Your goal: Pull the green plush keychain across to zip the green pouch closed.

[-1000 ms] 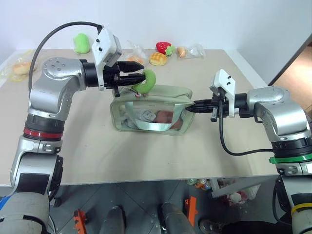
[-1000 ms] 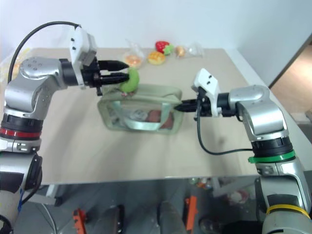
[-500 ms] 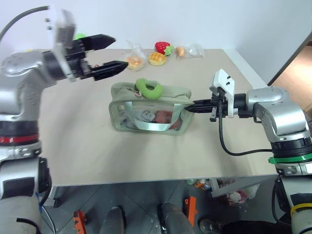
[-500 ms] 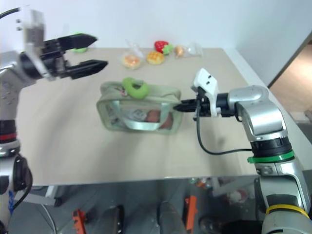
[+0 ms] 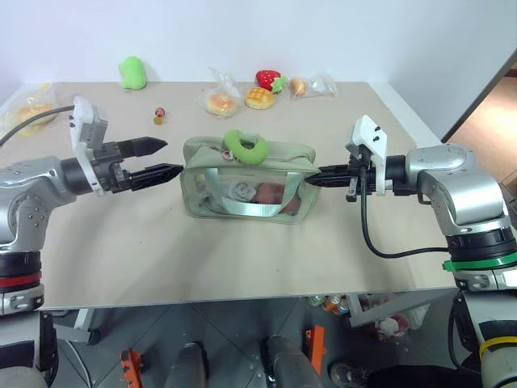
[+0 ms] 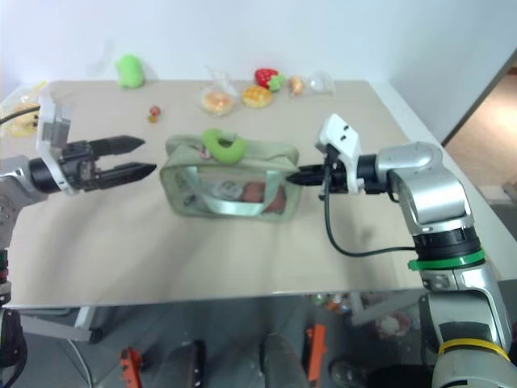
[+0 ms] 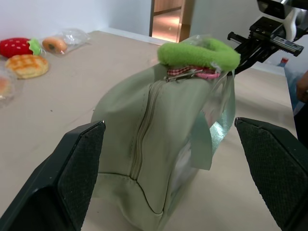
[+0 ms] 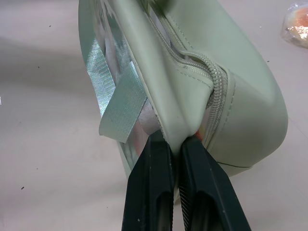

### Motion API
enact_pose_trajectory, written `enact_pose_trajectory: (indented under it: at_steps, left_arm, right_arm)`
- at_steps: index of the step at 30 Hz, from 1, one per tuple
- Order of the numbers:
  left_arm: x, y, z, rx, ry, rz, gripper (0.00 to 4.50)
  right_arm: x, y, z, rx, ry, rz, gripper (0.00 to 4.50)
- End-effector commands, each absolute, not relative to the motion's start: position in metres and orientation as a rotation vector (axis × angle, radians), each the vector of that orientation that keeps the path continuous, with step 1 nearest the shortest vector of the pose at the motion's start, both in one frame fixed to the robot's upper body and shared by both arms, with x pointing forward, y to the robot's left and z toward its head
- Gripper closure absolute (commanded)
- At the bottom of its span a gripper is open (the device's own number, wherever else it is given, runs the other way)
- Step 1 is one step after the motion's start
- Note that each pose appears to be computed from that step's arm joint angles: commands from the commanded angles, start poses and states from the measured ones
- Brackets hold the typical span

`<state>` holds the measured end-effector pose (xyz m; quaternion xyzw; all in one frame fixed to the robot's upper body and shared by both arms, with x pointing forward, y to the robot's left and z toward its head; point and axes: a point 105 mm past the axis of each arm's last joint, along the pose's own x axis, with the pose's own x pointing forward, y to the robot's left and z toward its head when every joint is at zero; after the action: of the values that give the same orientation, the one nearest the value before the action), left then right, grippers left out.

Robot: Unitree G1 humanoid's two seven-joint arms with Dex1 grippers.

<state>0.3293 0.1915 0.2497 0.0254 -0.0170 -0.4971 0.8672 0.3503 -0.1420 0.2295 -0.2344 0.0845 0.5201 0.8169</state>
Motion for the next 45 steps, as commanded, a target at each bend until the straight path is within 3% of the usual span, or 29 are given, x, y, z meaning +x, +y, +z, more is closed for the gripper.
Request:
enact_pose_trajectory:
  at_steps: [1,5,6,15,18,26,32,38,45]
  left_arm:
    - [0.329,0.185,0.243,0.048,-0.023,-1.062,0.03]
    - [0.332,0.179,0.228,0.042,0.026,-1.074,0.03]
    - [0.334,0.178,0.225,0.040,0.034,-1.074,0.57]
    - [0.339,0.171,0.225,0.018,0.021,-1.090,3.63]
    - [0.337,0.168,0.226,0.018,0.019,-1.100,4.41]
    - [0.339,0.168,0.222,0.057,0.024,-1.069,4.41]
    - [0.336,0.167,0.219,0.050,0.025,-1.060,4.50]
    - [0.336,0.167,0.219,0.041,0.016,-1.049,4.50]
    - [0.336,0.167,0.218,0.034,0.012,-1.044,4.50]
  right_arm:
    - [0.348,-0.141,0.236,-0.513,0.158,1.111,4.50]
    - [0.347,-0.142,0.236,-0.511,0.160,1.104,4.50]
    - [0.347,-0.143,0.236,-0.510,0.161,1.102,4.50]
    - [0.346,-0.143,0.234,-0.511,0.165,1.097,4.50]
    - [0.345,-0.143,0.235,-0.507,0.164,1.099,4.50]
    - [0.347,-0.141,0.237,-0.492,0.150,1.106,4.50]
    - [0.344,-0.138,0.254,-0.412,0.088,1.128,2.42]
    - [0.318,-0.141,0.277,-0.384,0.001,1.251,0.38]
    - [0.334,-0.136,0.324,-0.378,-0.190,1.154,0.38]
